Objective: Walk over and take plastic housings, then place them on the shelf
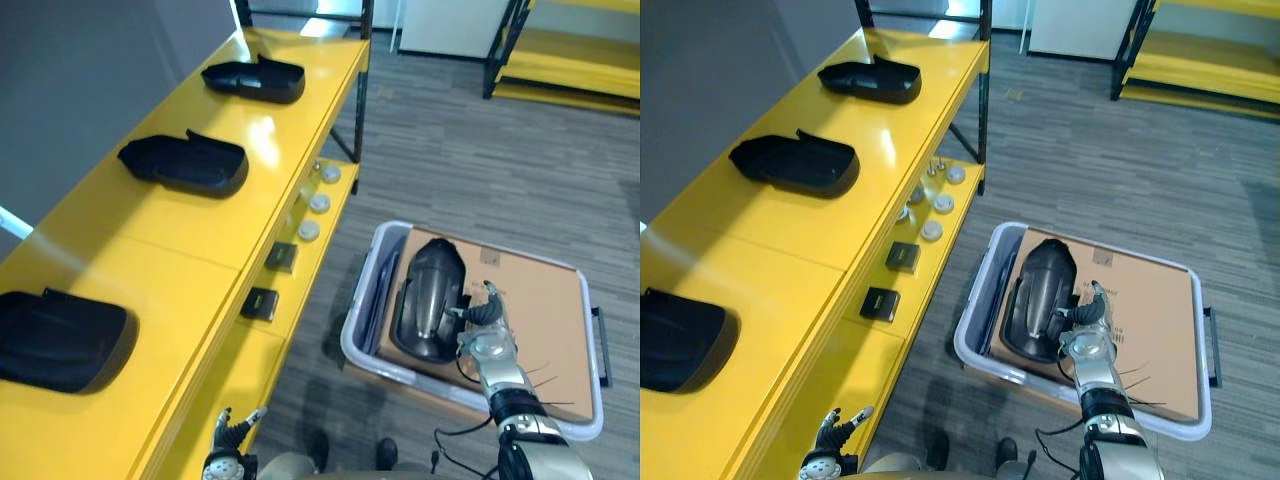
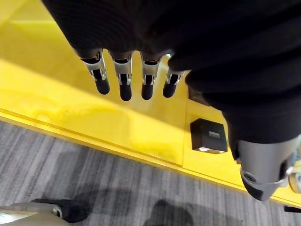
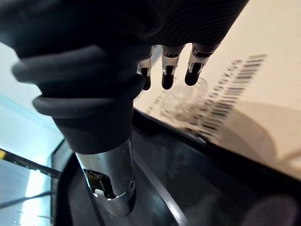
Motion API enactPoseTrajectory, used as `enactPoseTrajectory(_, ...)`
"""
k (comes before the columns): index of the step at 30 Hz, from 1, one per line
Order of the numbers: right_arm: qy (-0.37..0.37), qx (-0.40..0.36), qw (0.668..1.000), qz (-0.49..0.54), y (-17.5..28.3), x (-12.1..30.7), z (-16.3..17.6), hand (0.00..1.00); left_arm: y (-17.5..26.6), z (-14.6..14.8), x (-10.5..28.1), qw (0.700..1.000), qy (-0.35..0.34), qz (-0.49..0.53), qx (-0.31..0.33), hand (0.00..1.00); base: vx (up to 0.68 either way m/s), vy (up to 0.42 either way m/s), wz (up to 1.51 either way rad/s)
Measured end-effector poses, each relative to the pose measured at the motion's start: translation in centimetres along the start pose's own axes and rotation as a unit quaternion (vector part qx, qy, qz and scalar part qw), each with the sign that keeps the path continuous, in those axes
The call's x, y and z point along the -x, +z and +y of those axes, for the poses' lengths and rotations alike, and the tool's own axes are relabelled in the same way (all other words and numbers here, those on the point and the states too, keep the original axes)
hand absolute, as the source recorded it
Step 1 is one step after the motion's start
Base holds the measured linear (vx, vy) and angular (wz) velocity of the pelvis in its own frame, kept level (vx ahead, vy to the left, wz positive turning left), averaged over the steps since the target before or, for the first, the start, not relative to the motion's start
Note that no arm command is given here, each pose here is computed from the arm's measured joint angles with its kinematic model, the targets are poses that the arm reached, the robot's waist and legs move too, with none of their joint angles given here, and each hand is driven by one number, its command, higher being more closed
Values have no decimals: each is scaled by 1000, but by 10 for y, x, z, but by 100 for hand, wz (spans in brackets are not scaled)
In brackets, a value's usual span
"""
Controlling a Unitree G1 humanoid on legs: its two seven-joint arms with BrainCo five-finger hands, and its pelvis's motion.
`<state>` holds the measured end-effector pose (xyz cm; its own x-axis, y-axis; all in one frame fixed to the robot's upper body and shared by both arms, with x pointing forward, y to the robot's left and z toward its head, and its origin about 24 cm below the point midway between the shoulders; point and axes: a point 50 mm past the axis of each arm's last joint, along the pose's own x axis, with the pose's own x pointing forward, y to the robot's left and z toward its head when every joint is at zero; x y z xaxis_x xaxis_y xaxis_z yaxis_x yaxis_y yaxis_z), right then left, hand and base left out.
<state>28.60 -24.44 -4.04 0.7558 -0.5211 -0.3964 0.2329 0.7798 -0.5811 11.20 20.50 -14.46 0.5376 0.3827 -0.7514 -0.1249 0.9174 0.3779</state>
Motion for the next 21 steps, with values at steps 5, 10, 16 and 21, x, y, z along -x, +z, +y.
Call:
enactPoseTrajectory(5, -29, -31, 999, 28, 3, -6, -9, 100, -12, 4, 1, 1000, 6, 27, -11, 0, -15, 3, 2)
enactPoseTrajectory(10, -44, -59, 996, 41, 2, -7, -14, 100, -12, 5, 0, 1000, 11, 26, -11, 0, 82, -1, 1)
enactPoseTrajectory(16, -39, -91, 993, 63, -3, -8, -12, 100, -10, 7, 0, 1000, 14, 23, -11, 0, 49, 14, -1)
enactPoseTrajectory(21, -18, -115, 991, 66, -1, -3, 3, 100, -10, 8, -1, 1000, 14, 23, -9, 0, -17, 17, -1)
